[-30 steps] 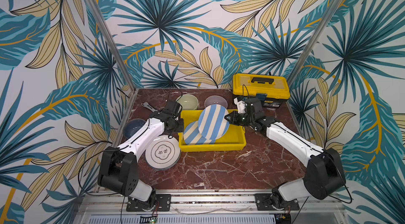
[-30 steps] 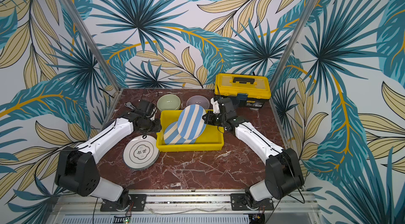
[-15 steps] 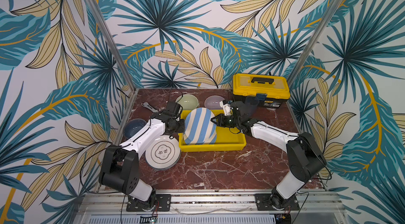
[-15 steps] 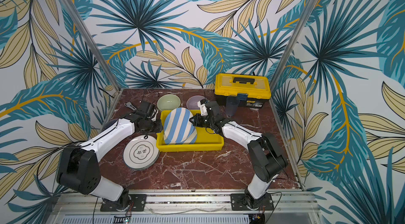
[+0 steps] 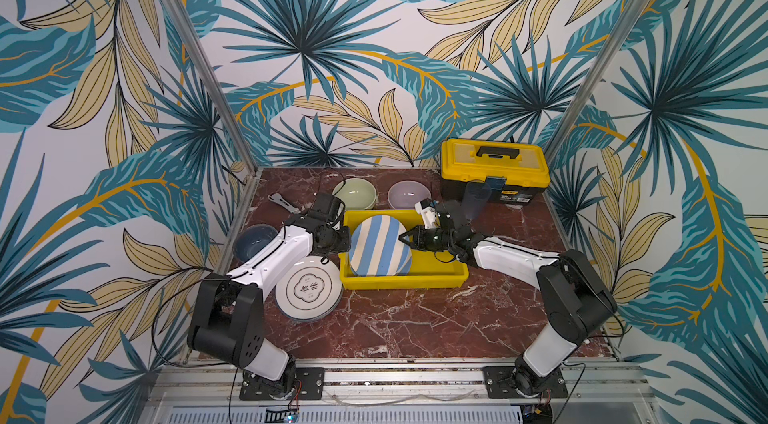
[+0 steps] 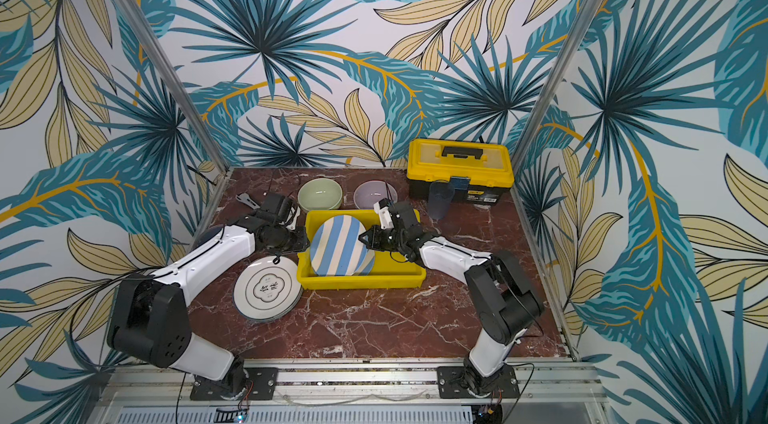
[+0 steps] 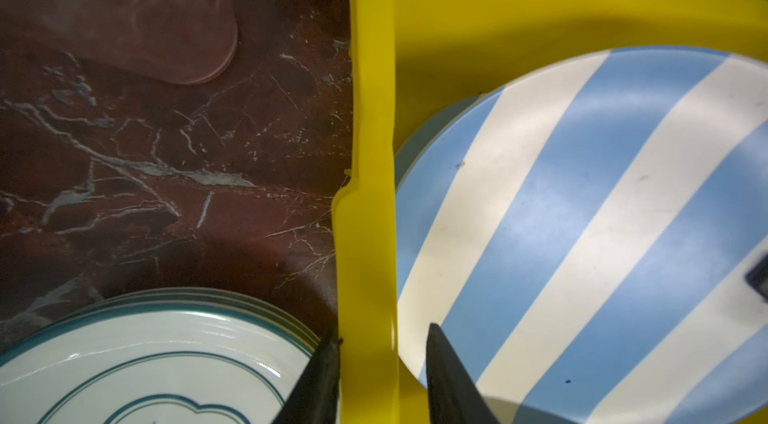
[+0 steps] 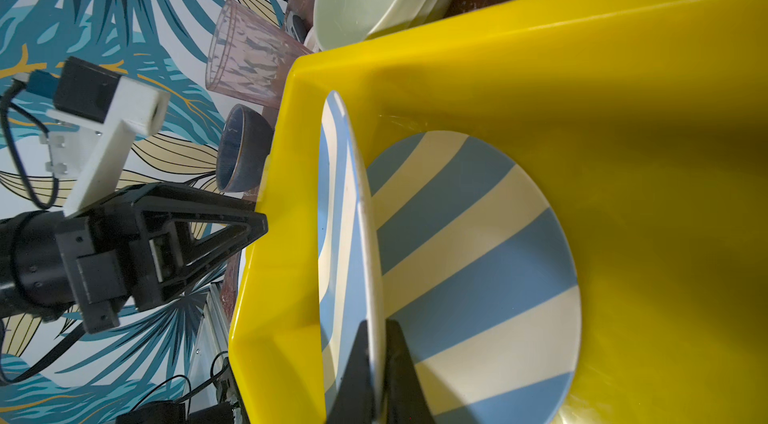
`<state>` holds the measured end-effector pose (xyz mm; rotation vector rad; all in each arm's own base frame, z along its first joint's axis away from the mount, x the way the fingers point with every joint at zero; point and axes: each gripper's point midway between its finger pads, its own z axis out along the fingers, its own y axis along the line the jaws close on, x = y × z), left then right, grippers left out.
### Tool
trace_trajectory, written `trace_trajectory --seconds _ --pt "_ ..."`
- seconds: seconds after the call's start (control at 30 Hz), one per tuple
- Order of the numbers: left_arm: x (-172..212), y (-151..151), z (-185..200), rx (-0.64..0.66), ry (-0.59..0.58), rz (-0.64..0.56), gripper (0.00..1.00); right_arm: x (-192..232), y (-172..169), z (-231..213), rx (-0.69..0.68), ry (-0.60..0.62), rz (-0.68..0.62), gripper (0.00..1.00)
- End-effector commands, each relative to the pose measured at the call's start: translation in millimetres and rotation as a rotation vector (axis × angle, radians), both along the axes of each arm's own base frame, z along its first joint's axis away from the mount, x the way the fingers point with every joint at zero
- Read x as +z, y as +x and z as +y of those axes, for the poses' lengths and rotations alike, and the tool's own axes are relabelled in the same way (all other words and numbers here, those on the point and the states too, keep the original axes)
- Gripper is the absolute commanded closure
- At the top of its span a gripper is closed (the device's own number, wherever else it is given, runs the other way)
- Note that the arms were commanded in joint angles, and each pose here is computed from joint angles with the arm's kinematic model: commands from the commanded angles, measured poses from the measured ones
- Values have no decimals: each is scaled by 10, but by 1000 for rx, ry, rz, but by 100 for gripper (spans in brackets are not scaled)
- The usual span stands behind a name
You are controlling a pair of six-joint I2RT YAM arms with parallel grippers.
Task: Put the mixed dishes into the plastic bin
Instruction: 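Lower the striped plate onto the other plate in the bin and open the right gripper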
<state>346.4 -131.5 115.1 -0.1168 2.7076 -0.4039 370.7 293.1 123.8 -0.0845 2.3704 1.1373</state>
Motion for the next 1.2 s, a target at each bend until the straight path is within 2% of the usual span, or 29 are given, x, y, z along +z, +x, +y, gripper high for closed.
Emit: trace_trajectory --seconds 0.0,0.27,0.47,0.6,0.77,0.97,1.17 --pt "-26 29 -70 -9 -34 -1 65 -140 -89 84 33 24 47 100" --pt "-16 12 -130 -23 -42 0 66 -345 -107 67 32 -4 90 93" --pt "-6 -30 -196 -33 -48 1 66 -516 -96 25 24 -33 122 76" --pt "15 -68 -232 -36 -54 -1 66 -578 -86 -32 19 -56 130 69" --pt "18 -100 -254 -36 -59 0 66 -634 -100 -150 20 -154 134 59" --pt "16 -93 -295 -42 -61 4 66 -598 -102 -329 12 -285 120 53" --pt "27 -61 -344 -51 -59 0 67 -470 -129 -464 -2 -363 109 41"
